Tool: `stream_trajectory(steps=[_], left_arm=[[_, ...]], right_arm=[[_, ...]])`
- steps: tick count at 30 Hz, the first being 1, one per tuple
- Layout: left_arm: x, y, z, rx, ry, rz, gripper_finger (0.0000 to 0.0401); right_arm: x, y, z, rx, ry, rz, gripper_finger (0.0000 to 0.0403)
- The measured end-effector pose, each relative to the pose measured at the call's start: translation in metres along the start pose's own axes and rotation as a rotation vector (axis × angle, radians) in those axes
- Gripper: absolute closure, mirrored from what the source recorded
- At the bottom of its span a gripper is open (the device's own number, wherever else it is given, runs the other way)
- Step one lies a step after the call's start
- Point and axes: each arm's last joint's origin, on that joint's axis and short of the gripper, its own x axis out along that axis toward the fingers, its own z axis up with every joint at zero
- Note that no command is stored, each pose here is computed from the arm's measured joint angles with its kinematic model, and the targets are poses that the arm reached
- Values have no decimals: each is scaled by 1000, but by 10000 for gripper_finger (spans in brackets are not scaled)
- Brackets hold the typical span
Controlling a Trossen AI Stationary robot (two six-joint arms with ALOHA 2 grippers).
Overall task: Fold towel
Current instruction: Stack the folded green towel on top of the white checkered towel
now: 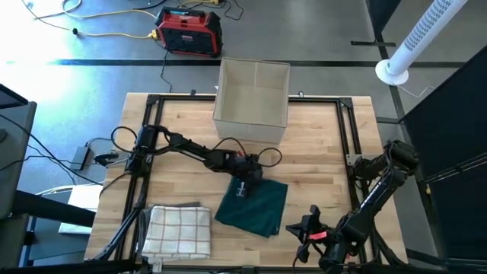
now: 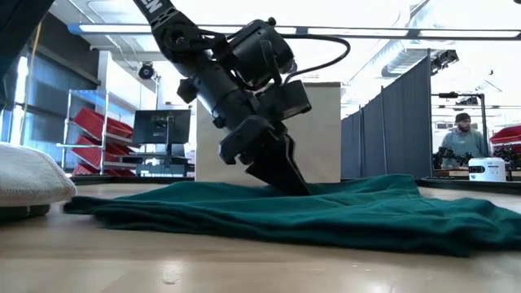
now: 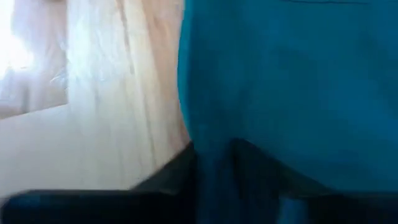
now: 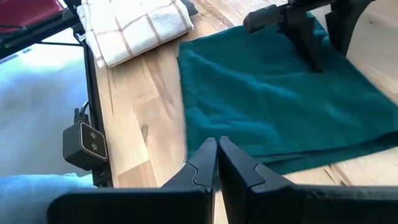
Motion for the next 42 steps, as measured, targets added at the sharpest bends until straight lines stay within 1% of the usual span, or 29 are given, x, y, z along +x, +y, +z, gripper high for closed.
stream_trajectory(steps=[1,3,6,8,14,17,21,26,30,33,36,39,42], left_arm=[[0,-1,0,-8,3,6,387],[0,-6,1,-14,9,50,391],[-9,-17,7,17,18,146,398],[-19,-28,12,54,29,168,398],[-77,-64,55,146,-36,161,399],[-108,-81,68,171,-60,148,399],[-158,-99,83,138,-139,164,399],[-200,-123,86,112,-176,179,399],[-235,-145,92,67,-246,138,399],[-252,-164,91,57,-253,119,399],[-276,-180,92,19,-265,96,399],[-295,-197,87,-34,-247,72,399],[-311,-217,83,-113,-259,-2,399]], right_arm=[[0,0,0,-1,0,0,403],[0,0,0,-1,0,0,403],[0,0,0,-3,0,-2,403],[0,0,0,-10,-6,-4,403],[0,-1,0,-47,-13,-8,403],[0,-1,0,-75,-15,-11,403],[1,-1,1,-107,-24,-17,403],[1,-2,1,-134,-40,-28,403],[1,-3,1,-146,-38,-34,403],[1,-3,1,-150,-37,-37,403],[1,-3,1,-150,-37,-37,403],[1,-3,1,-149,-37,-36,403],[1,-3,1,-148,-37,-36,403]])
